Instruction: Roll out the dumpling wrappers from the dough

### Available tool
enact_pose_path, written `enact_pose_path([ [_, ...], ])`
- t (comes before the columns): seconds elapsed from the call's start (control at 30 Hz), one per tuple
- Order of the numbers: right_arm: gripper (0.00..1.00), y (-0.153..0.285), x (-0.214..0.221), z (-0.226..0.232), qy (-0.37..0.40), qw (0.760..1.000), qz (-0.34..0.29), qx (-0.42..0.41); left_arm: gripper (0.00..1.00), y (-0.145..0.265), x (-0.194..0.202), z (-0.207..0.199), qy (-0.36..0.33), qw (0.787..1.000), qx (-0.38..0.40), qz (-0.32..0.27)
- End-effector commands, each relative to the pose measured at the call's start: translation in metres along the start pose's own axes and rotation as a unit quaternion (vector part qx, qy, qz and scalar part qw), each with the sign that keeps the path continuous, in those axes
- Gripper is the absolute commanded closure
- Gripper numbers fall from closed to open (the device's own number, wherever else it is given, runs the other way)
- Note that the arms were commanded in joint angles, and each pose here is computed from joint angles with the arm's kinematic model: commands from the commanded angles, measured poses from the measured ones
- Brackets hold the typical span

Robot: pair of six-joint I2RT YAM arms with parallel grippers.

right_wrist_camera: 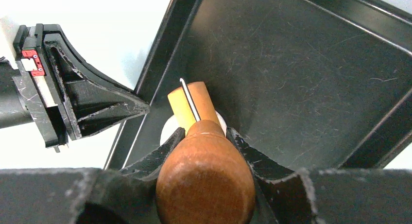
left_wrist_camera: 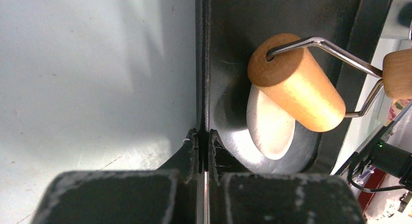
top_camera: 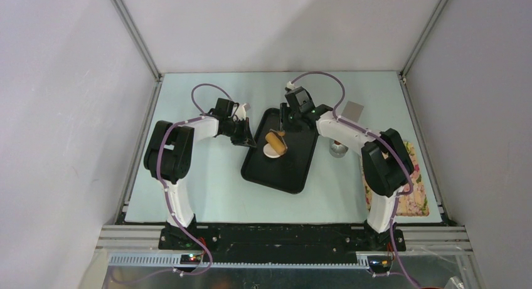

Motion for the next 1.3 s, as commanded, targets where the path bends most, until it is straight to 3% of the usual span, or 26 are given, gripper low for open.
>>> enact_pose_path([
  [0.0,1.00,-0.003,0.020,-0.043,0.056,0.990,0.010,0.131,1.00,-0.004,0.032,0.016,0.040,0.997,-0.029,0.064],
  [0.37,1.00,0.030,-0.009,-0.054,0.081,0.983,-0.054,0.158,1.00,-0.004,0.031,0.016,0.042,0.997,-0.028,0.063],
  [0.6,1.00,0.071,-0.048,0.006,0.103,0.988,-0.117,-0.004,1.00,-0.005,0.031,0.017,0.045,0.997,-0.024,0.065],
  [0.73,1.00,0.069,-0.045,0.044,0.108,0.987,-0.086,-0.077,1.00,-0.006,0.031,0.017,0.047,0.996,-0.021,0.067],
  [0.93,1.00,0.031,-0.022,0.062,0.092,0.991,-0.025,-0.097,1.00,-0.006,0.031,0.016,0.047,0.997,-0.018,0.066],
  [1.27,1.00,-0.004,0.041,0.034,0.075,0.992,0.078,-0.061,1.00,-0.005,0.030,0.018,0.050,0.997,-0.019,0.064],
])
Point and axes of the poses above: each gripper's point midway between its finger pads, its own y axis back along the fingers, its own z axis along the line the jaws close on, x = y × z, the point moved 7 cm from there along y, back along the fingers, and after that the axes turned 7 degrees about -y, right-handed, at the moved point
